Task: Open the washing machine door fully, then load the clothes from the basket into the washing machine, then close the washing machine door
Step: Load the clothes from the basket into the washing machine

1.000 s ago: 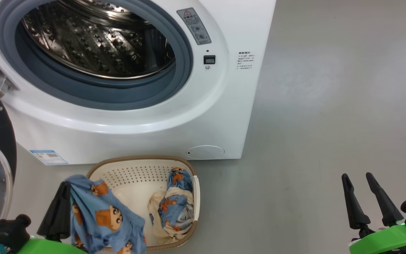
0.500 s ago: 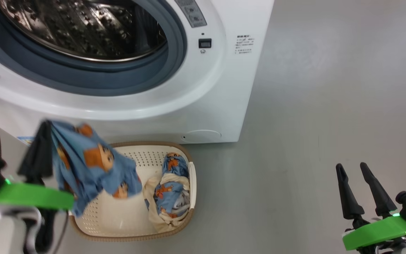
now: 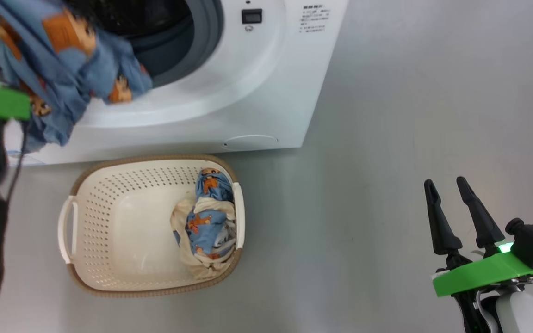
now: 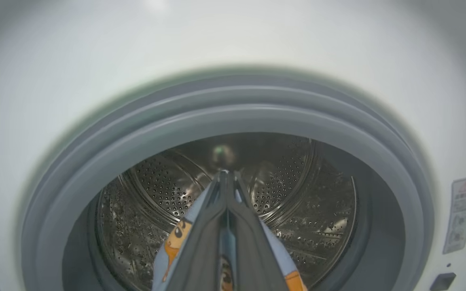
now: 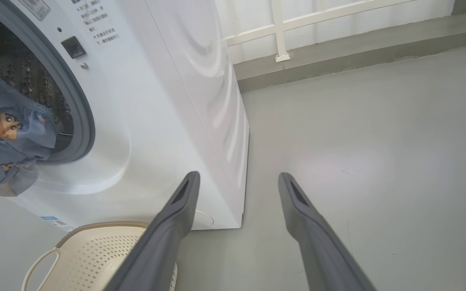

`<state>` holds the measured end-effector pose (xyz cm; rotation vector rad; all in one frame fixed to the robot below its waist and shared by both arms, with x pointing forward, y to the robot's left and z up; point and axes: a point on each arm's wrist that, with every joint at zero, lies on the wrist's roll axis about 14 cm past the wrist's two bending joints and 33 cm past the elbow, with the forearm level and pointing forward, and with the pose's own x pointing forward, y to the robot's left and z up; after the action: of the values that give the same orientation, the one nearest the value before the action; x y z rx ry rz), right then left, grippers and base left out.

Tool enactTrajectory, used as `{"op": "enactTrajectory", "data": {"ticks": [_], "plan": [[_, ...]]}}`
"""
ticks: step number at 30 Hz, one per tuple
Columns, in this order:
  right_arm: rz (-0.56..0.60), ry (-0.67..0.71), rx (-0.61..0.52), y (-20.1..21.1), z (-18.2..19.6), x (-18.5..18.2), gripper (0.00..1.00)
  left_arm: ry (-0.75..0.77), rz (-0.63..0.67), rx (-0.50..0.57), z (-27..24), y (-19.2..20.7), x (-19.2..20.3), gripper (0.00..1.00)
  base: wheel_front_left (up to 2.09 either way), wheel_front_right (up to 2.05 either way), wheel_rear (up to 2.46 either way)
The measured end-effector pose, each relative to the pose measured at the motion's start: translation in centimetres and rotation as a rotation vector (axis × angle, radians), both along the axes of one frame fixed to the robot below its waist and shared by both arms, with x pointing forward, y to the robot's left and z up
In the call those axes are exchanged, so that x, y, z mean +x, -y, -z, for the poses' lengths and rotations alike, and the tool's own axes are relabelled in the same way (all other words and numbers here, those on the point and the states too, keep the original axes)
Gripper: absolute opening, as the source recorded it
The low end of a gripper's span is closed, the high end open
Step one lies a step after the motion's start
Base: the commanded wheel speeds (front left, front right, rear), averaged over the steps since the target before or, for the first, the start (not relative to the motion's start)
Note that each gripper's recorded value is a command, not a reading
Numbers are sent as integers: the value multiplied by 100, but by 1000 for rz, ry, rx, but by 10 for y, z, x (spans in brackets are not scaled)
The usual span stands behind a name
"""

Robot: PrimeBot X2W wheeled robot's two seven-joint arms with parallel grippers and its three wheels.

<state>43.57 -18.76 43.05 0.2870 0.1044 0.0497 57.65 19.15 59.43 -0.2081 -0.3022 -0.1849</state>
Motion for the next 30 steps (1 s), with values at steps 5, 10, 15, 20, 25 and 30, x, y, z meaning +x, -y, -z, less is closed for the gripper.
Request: {"op": "enactTrajectory", "data": {"ticks": [5,10,15,20,25,30], "plan": [[12,-17,6,1,9,6,100,-51,-8,18,15,3,35,0,0,0,0],[21,-28,2,4,14,8,100,-218,-8,34,74,9,52,0,0,0,0],[32,-52,-3,7,23,5,100,-290,-5,46,97,15,68,0,0,0,0],[40,-61,-7,10,26,6,100,-359,15,68,120,25,76,0,0,0,0],[43,-61,-7,10,28,8,100,-422,24,76,138,32,84,0,0,0,0],[46,-77,0,8,34,6,100,-455,36,80,144,38,94,0,0,0,0]]}}
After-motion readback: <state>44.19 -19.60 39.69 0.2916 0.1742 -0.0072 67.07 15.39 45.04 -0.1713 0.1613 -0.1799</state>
